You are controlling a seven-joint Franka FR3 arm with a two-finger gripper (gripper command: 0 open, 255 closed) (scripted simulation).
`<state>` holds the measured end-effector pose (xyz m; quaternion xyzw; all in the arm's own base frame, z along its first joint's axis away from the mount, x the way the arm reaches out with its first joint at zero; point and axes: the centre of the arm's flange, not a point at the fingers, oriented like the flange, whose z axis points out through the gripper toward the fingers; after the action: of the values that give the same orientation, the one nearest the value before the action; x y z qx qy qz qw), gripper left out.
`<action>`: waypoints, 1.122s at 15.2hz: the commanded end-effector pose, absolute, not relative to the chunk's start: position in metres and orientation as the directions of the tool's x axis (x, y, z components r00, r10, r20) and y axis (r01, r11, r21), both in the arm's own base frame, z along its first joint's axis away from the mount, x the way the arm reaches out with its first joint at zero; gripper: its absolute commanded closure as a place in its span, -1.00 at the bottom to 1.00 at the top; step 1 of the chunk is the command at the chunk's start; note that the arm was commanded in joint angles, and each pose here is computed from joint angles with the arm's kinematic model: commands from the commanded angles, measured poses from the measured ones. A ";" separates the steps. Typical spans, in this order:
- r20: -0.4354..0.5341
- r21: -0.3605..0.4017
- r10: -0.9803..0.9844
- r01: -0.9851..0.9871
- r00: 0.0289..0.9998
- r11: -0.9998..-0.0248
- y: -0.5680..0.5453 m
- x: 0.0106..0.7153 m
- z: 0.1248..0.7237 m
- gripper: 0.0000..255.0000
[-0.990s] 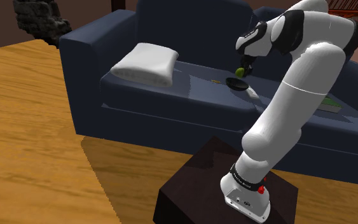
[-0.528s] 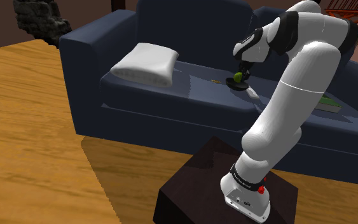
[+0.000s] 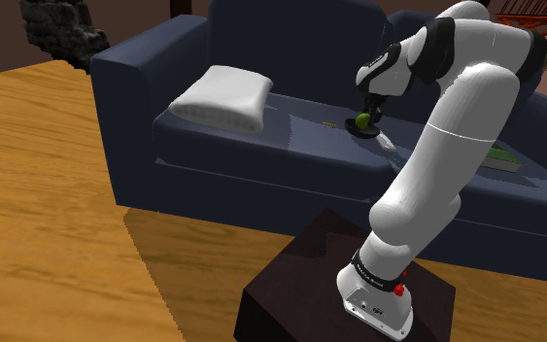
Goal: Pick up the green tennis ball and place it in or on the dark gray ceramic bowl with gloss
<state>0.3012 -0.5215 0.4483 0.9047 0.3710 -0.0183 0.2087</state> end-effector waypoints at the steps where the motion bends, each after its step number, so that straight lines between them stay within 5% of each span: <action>1: -0.188 0.364 0.664 0.679 0.724 -0.637 -0.522 0.301 0.448 -1.00; 17: -0.188 0.364 0.664 0.679 0.724 -0.637 -0.502 0.295 0.494 -1.00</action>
<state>0.2951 -0.5020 0.4940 0.9047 0.3710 -0.0182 0.2088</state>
